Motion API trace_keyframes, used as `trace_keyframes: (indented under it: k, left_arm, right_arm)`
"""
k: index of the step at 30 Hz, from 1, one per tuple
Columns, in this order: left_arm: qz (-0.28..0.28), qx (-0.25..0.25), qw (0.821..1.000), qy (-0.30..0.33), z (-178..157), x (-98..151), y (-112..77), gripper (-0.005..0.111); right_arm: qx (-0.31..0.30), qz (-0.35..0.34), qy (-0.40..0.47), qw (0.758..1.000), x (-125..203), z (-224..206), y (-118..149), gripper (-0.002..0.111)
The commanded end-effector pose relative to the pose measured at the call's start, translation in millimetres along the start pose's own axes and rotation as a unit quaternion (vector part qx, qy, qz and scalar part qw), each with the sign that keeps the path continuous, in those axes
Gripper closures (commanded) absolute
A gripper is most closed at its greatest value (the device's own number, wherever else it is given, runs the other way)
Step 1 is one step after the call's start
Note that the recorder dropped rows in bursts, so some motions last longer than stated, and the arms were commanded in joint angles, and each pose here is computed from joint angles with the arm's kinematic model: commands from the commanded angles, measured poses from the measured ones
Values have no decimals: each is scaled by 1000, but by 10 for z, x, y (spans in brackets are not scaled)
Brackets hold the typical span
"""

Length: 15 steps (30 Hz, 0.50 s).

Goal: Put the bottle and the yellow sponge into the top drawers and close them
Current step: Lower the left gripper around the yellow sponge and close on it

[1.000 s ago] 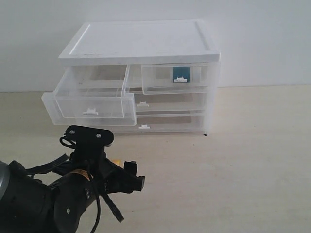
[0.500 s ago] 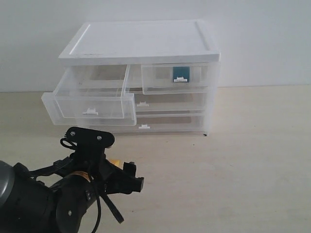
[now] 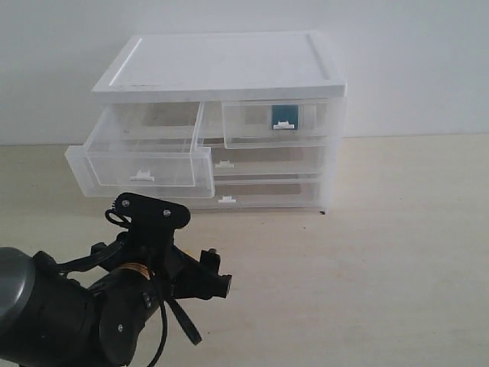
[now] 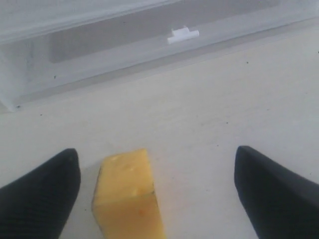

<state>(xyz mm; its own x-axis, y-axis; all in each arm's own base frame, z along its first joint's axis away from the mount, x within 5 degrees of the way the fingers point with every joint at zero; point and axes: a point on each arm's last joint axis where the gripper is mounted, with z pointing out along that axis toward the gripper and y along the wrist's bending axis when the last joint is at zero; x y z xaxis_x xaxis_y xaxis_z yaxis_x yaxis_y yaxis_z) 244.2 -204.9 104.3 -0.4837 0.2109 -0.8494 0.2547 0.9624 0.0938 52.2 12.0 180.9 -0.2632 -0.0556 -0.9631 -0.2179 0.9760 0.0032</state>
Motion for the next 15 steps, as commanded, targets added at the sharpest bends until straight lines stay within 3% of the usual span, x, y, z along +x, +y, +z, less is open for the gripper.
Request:
trace_keyframes:
  k: [1,9,15]
  left_arm:
    - [6,-8,1000,16,4,24,5,29]
    - [58,-10,998,14,18,-12,23,29]
    - [40,5,998,51,99,-36,62,29]
  right_arm:
    - [3,-4,-8,1000,-12,-4,-4,108]
    - [3,-4,-8,1000,-12,-4,-4,108]
    - [3,-4,-8,1000,-12,-4,-4,108]
